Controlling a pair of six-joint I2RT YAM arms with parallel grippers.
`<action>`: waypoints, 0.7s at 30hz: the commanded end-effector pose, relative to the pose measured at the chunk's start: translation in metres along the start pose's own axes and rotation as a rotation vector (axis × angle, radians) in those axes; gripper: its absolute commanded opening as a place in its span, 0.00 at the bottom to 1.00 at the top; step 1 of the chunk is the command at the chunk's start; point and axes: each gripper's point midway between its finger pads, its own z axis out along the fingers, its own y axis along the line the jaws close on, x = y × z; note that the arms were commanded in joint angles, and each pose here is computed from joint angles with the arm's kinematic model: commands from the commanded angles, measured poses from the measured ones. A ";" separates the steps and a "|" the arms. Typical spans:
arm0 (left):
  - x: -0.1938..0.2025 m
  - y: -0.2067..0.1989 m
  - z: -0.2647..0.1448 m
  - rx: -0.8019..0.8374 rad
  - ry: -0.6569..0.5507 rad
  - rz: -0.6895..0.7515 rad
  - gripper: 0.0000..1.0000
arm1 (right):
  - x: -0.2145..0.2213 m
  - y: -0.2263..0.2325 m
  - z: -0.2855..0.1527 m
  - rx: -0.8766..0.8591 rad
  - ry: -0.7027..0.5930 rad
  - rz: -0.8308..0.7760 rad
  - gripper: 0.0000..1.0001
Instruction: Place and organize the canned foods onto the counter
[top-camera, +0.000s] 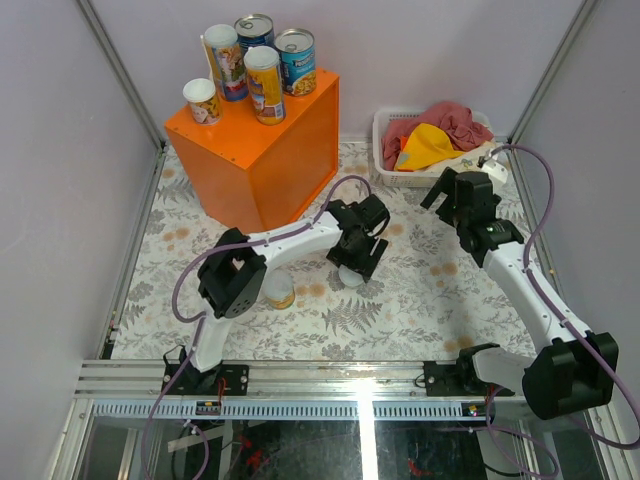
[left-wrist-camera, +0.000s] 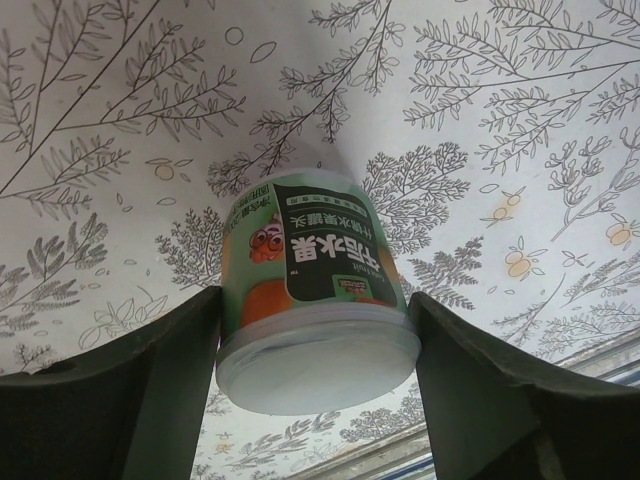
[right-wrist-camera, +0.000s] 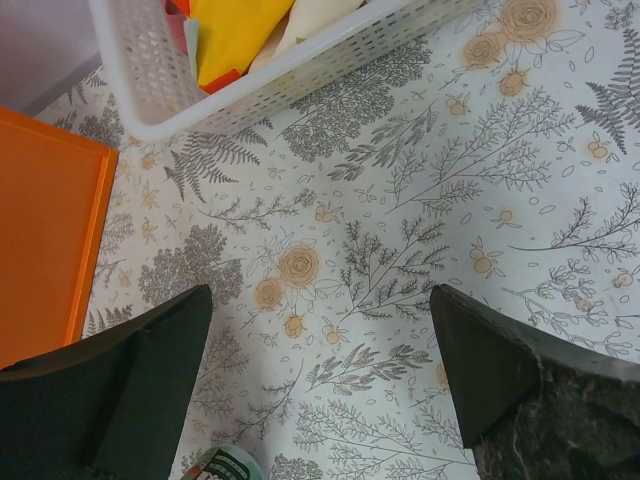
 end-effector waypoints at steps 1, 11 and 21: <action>-0.017 -0.015 -0.006 0.068 -0.039 0.079 0.02 | -0.017 -0.003 -0.001 0.015 -0.061 0.065 0.97; -0.015 -0.011 0.002 0.056 -0.007 0.101 0.52 | -0.017 -0.001 -0.001 0.009 -0.061 0.075 0.97; -0.025 -0.012 -0.003 0.067 -0.061 0.096 0.79 | -0.016 -0.001 -0.004 0.005 -0.056 0.070 0.96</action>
